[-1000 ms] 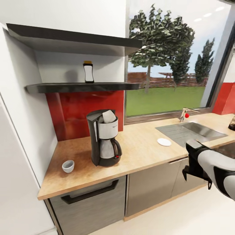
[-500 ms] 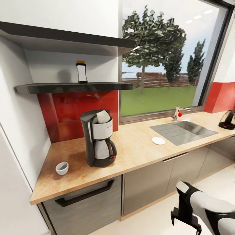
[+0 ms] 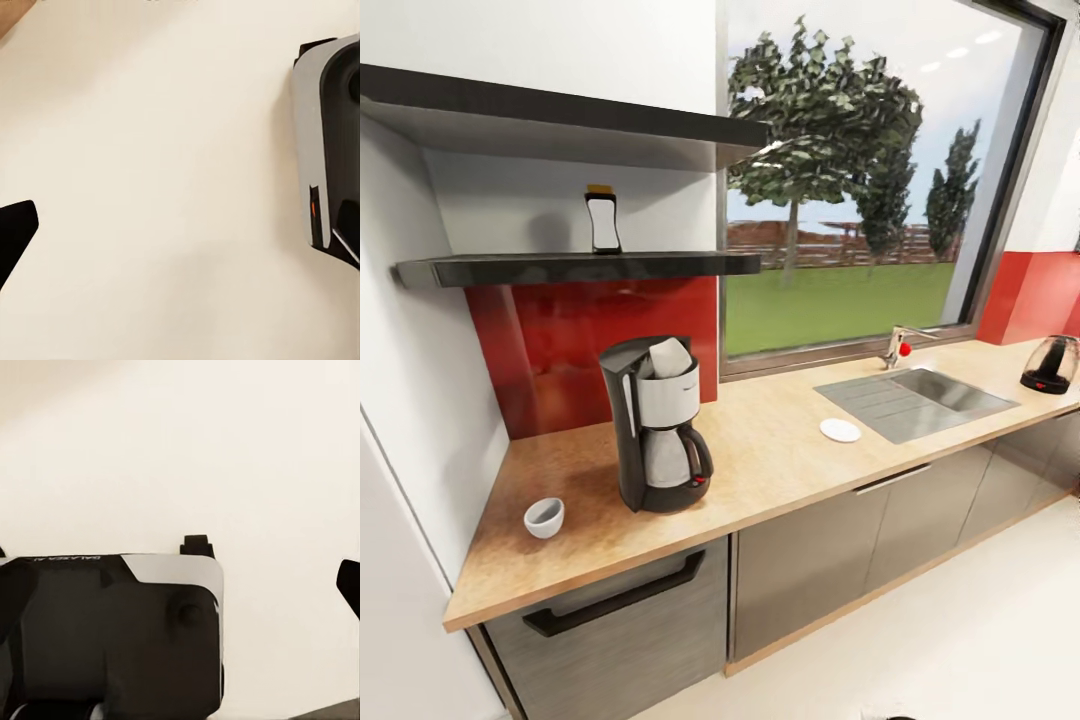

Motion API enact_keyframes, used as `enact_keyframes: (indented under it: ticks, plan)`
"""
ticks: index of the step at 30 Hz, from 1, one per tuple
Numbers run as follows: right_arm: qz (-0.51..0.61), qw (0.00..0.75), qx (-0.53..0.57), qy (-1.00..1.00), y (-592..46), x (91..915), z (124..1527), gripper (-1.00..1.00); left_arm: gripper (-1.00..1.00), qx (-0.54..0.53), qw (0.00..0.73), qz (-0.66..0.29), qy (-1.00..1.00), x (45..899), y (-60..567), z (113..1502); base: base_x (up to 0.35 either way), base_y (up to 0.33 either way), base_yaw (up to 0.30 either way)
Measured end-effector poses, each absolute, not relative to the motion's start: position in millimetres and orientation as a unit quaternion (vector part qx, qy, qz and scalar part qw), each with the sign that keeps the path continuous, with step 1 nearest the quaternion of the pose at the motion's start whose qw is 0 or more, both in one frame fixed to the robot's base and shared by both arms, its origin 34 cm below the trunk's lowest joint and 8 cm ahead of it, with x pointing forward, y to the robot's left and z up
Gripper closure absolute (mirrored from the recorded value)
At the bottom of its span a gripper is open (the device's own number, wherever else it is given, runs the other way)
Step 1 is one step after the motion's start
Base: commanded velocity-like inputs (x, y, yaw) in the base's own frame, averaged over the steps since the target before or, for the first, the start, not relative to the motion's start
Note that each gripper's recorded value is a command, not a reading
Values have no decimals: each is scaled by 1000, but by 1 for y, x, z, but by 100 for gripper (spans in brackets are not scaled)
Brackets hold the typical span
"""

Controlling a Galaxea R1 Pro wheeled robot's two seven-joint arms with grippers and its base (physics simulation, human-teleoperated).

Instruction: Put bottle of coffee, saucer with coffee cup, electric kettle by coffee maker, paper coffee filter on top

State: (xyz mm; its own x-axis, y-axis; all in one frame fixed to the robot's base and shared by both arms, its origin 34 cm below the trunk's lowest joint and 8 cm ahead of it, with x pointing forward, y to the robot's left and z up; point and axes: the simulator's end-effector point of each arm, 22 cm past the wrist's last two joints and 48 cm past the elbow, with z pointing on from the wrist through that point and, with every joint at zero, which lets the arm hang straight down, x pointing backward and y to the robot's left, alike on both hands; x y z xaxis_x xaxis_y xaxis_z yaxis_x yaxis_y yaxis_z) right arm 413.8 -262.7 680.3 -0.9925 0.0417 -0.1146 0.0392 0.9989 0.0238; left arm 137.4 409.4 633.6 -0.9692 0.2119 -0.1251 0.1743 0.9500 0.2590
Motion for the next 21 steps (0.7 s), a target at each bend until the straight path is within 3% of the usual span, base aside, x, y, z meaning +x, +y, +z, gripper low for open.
enact_keyframes:
  ticks: [21]
  plan:
    - [9,86,12,996,-262,392,665,-100,-100,40,87,123,988,142,403,633,0,0,-2]
